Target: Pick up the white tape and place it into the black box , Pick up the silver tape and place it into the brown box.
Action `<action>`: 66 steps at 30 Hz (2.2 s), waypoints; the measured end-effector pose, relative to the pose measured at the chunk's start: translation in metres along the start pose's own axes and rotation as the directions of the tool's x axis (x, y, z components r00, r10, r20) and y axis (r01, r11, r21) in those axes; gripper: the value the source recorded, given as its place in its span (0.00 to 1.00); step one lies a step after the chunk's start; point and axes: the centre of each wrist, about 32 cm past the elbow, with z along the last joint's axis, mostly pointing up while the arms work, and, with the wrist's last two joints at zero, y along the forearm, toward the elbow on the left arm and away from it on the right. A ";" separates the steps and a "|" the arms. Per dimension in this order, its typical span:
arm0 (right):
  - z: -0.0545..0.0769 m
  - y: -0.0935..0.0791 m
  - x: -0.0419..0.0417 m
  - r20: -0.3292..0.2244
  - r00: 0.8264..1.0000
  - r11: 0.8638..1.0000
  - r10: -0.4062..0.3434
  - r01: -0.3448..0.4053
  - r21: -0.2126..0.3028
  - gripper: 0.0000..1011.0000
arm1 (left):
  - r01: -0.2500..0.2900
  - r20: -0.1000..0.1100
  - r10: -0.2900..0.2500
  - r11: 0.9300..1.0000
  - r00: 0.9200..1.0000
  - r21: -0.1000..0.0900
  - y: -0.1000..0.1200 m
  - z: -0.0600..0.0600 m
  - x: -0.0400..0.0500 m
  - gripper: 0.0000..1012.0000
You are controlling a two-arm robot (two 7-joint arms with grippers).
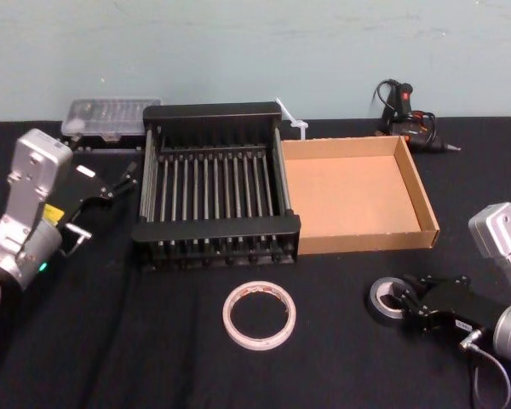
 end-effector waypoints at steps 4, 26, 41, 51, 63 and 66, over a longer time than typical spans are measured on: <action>0.000 0.000 0.0000 0.000 1.000 1.000 0.000 0.000 0.000 0.17 | 0.000 0.000 0.000 1.000 1.000 0.000 0.000 0.000 0.0000 0.99; -0.004 -0.007 -0.0019 0.012 1.000 0.996 0.019 -0.020 0.083 0.17 | 0.000 0.000 0.000 1.000 1.000 0.000 0.000 0.000 0.0000 0.99; 0.001 -0.018 -0.0013 -0.013 1.000 0.986 0.012 -0.009 0.166 0.17 | 0.000 0.000 0.000 1.000 1.000 0.000 0.000 0.000 0.0000 0.99; 0.010 -0.024 0.0057 -0.028 0.999 0.975 -0.016 0.021 0.220 0.17 | 0.000 0.000 0.000 1.000 1.000 0.000 0.000 0.000 0.0000 0.99; 0.027 -0.019 0.0172 -0.040 0.997 0.963 -0.060 0.068 0.260 0.17 | 0.000 0.000 0.000 1.000 1.000 0.000 0.000 0.000 0.0000 0.99; 0.031 -0.016 0.0206 -0.055 0.997 0.963 -0.060 0.072 0.260 0.17 | 0.000 0.000 0.000 1.000 1.000 0.000 0.000 0.000 0.0000 0.99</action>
